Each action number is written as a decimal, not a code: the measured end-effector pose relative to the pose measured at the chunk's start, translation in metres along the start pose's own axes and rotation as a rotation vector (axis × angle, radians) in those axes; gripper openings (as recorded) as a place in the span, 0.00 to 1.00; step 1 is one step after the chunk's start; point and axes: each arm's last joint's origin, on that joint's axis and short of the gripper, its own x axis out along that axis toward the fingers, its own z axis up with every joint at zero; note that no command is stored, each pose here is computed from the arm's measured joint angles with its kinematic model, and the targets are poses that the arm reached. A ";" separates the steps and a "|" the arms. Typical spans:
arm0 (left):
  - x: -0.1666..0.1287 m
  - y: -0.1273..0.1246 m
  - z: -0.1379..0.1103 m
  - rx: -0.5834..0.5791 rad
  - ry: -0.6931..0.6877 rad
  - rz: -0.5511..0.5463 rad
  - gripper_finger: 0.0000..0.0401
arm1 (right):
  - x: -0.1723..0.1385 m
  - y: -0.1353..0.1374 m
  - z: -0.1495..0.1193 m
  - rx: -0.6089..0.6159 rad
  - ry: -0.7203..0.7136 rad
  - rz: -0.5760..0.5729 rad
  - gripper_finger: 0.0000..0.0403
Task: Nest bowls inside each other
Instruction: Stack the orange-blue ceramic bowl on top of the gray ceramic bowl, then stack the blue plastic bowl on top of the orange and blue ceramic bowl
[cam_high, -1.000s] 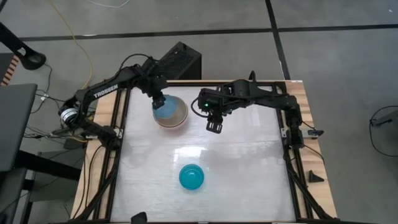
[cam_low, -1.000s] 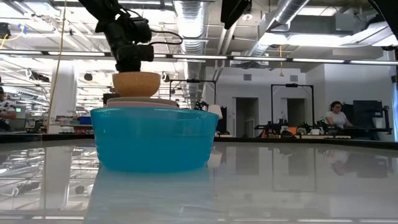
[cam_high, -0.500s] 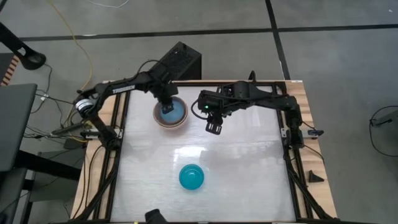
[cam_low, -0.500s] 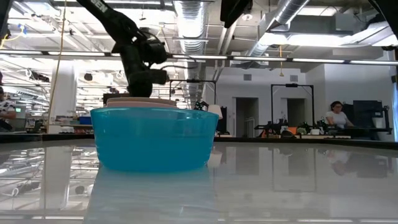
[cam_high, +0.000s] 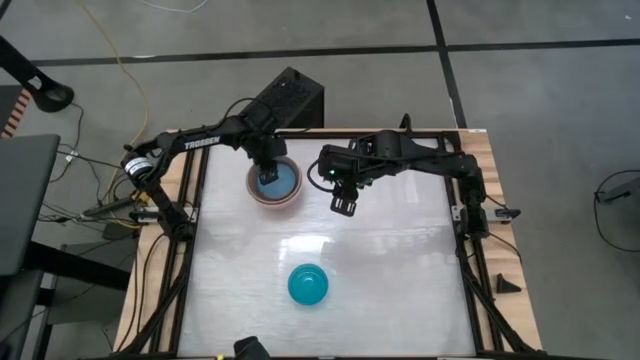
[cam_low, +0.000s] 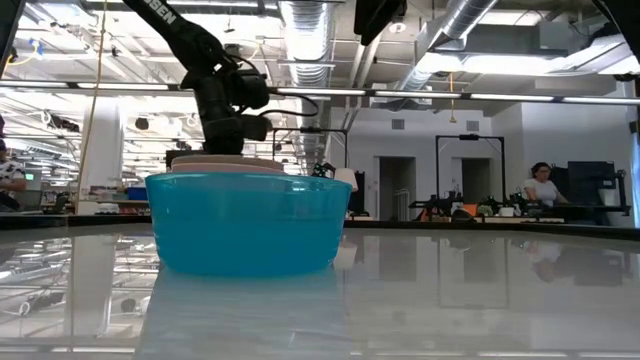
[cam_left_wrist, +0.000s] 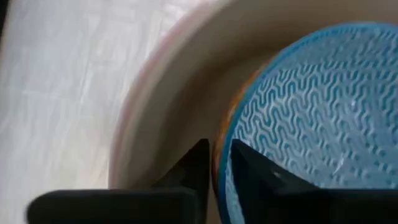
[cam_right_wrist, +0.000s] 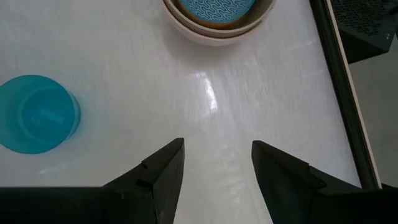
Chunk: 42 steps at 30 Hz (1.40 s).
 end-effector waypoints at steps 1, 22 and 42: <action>0.000 0.000 -0.001 -0.001 0.006 -0.002 0.17 | 0.000 0.000 0.000 0.000 0.000 0.000 0.55; -0.061 -0.009 0.021 -0.021 0.026 -0.097 0.38 | 0.032 0.027 0.010 -0.061 0.056 0.108 0.55; -0.085 -0.094 -0.101 -0.157 -0.435 -0.267 0.27 | 0.118 0.060 0.020 -0.218 0.089 0.447 0.55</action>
